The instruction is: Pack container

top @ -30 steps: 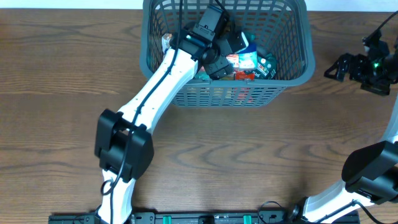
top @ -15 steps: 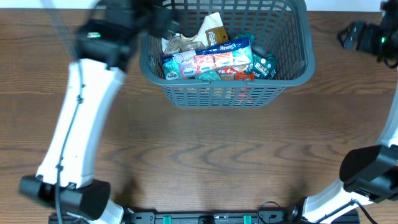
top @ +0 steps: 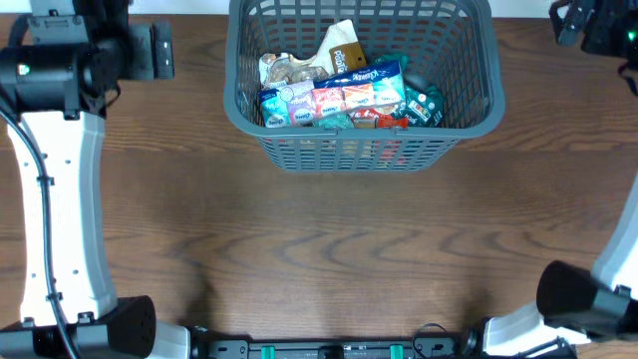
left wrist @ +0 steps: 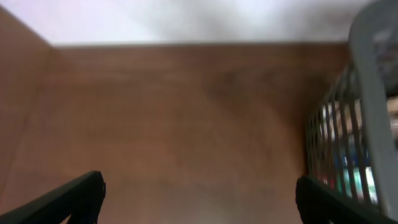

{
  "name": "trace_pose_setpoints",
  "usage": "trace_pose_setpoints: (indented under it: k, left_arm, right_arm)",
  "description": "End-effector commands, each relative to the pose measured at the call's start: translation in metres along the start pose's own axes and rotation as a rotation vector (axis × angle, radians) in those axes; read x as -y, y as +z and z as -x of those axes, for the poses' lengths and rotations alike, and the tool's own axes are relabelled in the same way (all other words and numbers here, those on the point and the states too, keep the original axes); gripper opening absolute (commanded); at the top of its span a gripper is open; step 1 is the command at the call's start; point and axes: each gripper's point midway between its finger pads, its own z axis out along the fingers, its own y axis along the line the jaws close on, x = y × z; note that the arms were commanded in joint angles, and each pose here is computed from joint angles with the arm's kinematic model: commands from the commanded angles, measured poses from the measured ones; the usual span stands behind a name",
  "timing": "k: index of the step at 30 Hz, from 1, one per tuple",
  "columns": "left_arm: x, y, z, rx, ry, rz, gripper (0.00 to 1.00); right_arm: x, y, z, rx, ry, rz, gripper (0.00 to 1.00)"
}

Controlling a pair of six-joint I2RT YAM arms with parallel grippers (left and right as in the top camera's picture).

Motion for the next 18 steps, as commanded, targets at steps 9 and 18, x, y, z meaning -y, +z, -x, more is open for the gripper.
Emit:
trace_pose_setpoints:
  k: [9,18]
  left_arm:
    - [-0.001,-0.046,-0.039,-0.006,-0.044,0.002,0.99]
    - [0.004,-0.054,-0.107,0.064,-0.051,0.005,0.99]
  right_arm:
    - [-0.008,-0.066,-0.047,-0.058,0.036,-0.042,0.99]
    - [-0.01,-0.049,-0.138,-0.076,0.033,-0.037,0.99]
